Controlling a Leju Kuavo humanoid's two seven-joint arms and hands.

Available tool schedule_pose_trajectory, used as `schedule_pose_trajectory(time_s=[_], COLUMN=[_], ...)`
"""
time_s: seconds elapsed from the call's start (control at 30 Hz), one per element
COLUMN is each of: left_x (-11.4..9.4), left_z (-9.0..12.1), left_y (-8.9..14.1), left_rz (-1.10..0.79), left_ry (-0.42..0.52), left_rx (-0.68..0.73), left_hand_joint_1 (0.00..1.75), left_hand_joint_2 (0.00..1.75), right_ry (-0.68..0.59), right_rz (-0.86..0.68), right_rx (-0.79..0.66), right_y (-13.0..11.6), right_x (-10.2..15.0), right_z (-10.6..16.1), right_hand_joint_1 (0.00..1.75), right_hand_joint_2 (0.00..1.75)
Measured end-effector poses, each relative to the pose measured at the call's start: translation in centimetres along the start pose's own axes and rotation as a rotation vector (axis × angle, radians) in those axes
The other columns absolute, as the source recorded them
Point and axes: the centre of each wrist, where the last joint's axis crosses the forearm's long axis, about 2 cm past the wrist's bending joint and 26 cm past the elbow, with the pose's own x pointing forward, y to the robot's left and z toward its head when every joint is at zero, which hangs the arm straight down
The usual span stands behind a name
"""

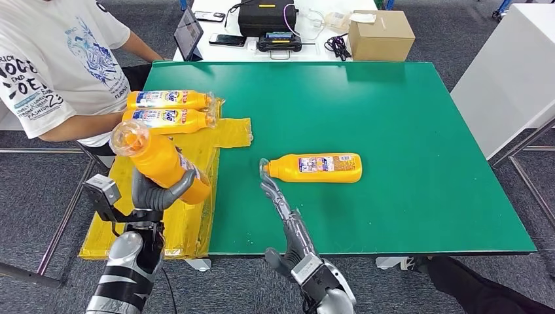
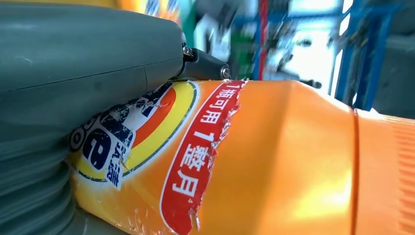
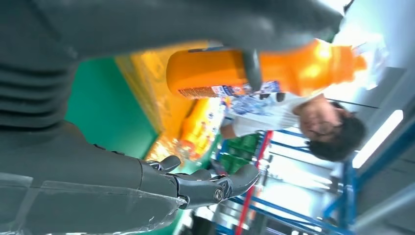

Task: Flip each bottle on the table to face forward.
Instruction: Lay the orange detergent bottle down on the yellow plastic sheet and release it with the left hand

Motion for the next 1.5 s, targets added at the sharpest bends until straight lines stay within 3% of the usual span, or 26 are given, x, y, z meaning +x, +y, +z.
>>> schedule_pose_trajectory(time_s=[0.33, 0.47, 0.57, 0.67, 0.9, 1.13, 1.27, 1.5], left_x=[0.3, 0.7, 0.7, -0.1, -3.1, -3.7, -4.7, -4.8], left_z=[-1.7, -2.4, -3.6, -4.7, -4.7, -4.3, -3.3, -3.7], left_y=[0.1, 0.4, 0.6, 1.5, 5.1, 6.0, 7.7, 8.0], left_rz=[-0.143, -0.595, -0.909, -1.125, -1.433, -1.482, -1.551, -1.466], left_ry=[-0.059, -0.158, -0.213, -0.195, 0.068, 0.105, 0.21, 0.302], left_rx=[0.027, 0.047, 0.033, 0.0, -0.161, -0.192, -0.267, -0.34], left_hand_joint_1=[1.75, 1.75, 1.75, 1.75, 1.75, 1.75, 1.75, 1.75], left_hand_joint_2=[1.75, 1.75, 1.75, 1.75, 1.75, 1.75, 1.75, 1.75], right_ry=[-0.049, -0.058, -0.068, -0.072, -0.056, -0.052, -0.036, -0.016], right_rz=[0.015, 0.016, 0.015, 0.013, 0.006, 0.003, -0.002, 0.008], right_rx=[-0.004, -0.006, -0.002, 0.001, 0.004, 0.007, 0.016, 0.031], right_y=[-0.3, -0.4, -0.3, -0.2, -0.2, -0.1, 0.0, 0.1], right_x=[0.8, 0.9, 1.0, 1.0, 0.9, 0.9, 0.7, 0.4], right_z=[-0.7, -0.9, -1.3, -1.6, -1.7, -1.7, -1.5, -1.2], right_hand_joint_1=[0.0, 0.0, 0.0, 0.0, 0.0, 0.0, 0.0, 0.0], right_hand_joint_2=[0.0, 1.75, 1.75, 1.75, 1.75, 1.75, 1.75, 1.75])
